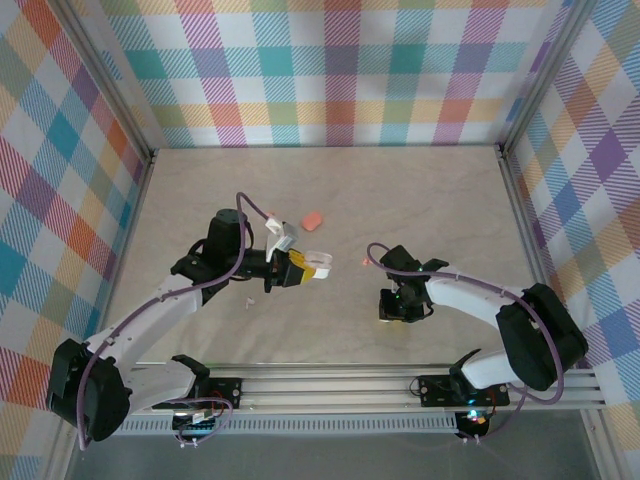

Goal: Insert wireless bluetooth earbuds into charging case

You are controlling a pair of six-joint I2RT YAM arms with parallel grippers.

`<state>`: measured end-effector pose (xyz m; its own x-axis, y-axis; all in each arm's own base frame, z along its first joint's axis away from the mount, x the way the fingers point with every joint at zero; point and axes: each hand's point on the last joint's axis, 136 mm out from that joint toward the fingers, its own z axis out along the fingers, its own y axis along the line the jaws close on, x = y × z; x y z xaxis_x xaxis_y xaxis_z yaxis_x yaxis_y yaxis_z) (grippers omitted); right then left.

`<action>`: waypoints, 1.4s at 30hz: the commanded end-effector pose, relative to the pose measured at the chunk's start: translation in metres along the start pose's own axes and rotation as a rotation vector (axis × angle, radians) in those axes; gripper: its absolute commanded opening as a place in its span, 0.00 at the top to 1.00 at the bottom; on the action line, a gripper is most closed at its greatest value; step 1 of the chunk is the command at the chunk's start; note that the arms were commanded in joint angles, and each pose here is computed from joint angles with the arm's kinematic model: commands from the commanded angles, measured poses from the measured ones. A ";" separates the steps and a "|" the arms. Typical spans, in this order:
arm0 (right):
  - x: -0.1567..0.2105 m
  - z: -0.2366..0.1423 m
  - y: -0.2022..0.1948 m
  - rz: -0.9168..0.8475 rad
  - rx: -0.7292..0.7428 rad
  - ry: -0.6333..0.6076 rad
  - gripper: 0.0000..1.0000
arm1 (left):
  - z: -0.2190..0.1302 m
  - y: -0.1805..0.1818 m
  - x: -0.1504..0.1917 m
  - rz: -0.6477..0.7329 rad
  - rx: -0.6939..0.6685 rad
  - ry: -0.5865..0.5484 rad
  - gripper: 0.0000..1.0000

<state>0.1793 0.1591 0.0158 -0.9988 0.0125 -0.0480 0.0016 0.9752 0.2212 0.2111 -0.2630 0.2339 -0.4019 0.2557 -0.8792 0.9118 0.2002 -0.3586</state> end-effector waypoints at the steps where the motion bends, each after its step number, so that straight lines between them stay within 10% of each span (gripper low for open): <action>1: -0.005 -0.008 0.001 -0.007 0.018 -0.023 0.78 | -0.007 -0.006 -0.009 0.033 0.010 -0.021 1.00; 22: -0.045 -0.113 0.038 -0.433 0.022 -0.219 0.84 | -0.009 -0.006 -0.006 0.078 -0.024 -0.043 1.00; 42: -0.022 -0.227 0.169 -1.247 0.023 -0.601 0.86 | -0.009 -0.017 -0.008 0.161 0.009 -0.058 1.00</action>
<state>0.1871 0.2695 0.2601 -0.2730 -0.7506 -0.6017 -0.8550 0.4761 -0.2060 0.2030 -0.2577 0.2348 -0.3253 0.2576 -0.9098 0.9397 0.1954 -0.2807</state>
